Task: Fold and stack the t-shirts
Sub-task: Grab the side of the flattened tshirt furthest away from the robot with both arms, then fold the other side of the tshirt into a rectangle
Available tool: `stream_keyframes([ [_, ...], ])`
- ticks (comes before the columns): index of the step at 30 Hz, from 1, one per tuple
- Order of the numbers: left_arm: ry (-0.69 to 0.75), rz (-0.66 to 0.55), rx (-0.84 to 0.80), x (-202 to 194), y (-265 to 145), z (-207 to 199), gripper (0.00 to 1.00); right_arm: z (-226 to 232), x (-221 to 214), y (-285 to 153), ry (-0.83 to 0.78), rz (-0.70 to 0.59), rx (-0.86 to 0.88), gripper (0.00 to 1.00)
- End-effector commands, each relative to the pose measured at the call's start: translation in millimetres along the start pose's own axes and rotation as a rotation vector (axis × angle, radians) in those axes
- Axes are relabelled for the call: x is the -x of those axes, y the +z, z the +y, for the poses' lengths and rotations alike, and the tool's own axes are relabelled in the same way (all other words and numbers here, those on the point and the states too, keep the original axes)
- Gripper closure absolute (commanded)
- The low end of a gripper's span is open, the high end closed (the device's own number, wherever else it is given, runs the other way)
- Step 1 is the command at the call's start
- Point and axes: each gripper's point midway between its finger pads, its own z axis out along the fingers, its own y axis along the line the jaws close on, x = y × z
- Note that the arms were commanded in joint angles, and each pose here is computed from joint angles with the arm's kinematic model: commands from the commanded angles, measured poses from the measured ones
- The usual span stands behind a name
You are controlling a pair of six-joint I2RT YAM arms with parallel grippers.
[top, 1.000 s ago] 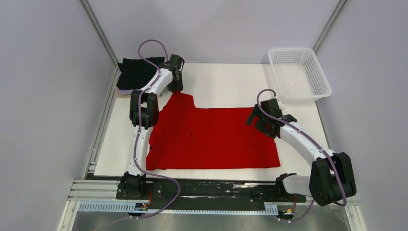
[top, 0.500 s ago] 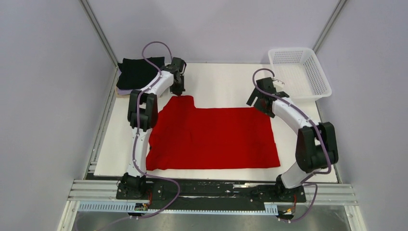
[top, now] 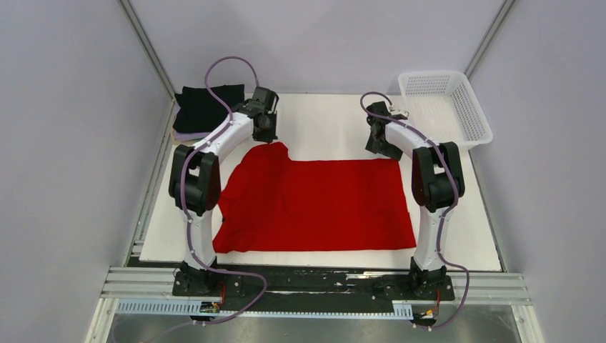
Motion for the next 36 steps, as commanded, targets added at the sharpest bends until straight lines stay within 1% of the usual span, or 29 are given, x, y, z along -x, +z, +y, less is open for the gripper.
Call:
stream_keyframes([
  [1,-0.009,-0.092,-0.037,12.6,-31.2,-5.6,1.00,-6.3,12.8,-0.5,-0.031,-0.021,-0.046,0.27],
  [4,-0.005,-0.096,-0.045,4.4,-41.5,-6.9,1.00,-9.9,0.2,5.0,-0.035,0.008,-0.059,0.28],
  [10,0.004,-0.096,-0.053,-8.5,-55.5,-7.3,1.00,-23.2,-20.8,7.3,-0.030,0.045,-0.091,0.36],
  [12,0.008,-0.096,-0.054,-12.6,-60.2,-6.9,1.00,-26.6,-25.6,6.9,-0.027,0.052,-0.098,0.44],
  [16,0.012,-0.101,-0.054,-20.2,-69.1,-5.8,1.00,-31.1,-31.0,4.6,-0.013,0.058,-0.103,0.55],
  [19,0.009,-0.109,-0.059,-23.3,-76.6,-5.2,1.00,-30.8,-28.0,1.7,-0.002,0.048,-0.098,0.70],
  [21,0.008,-0.112,-0.062,-26.1,-80.6,-5.2,1.00,-29.4,-23.3,-2.1,0.007,0.036,-0.087,0.83],
  [23,0.007,-0.115,-0.066,-28.9,-85.1,-5.3,1.00,-28.1,-18.6,-7.4,0.014,0.021,-0.072,0.92],
  [24,0.009,-0.111,-0.067,-32.3,-85.4,-5.0,1.00,-27.8,-16.6,-10.0,0.019,0.014,-0.064,0.94],
  [28,0.007,-0.122,-0.088,-37.8,-95.6,-8.3,1.00,-24.3,-8.7,-28.7,0.017,-0.028,-0.004,0.99],
  [31,0.005,-0.124,-0.100,-46.1,-103.6,-10.1,1.00,-26.2,-11.7,-43.6,0.010,-0.044,0.019,1.00],
  [36,-0.006,-0.114,-0.095,-61.8,-116.3,-7.6,1.00,-34.4,-29.4,-62.9,0.023,-0.027,0.047,0.99],
])
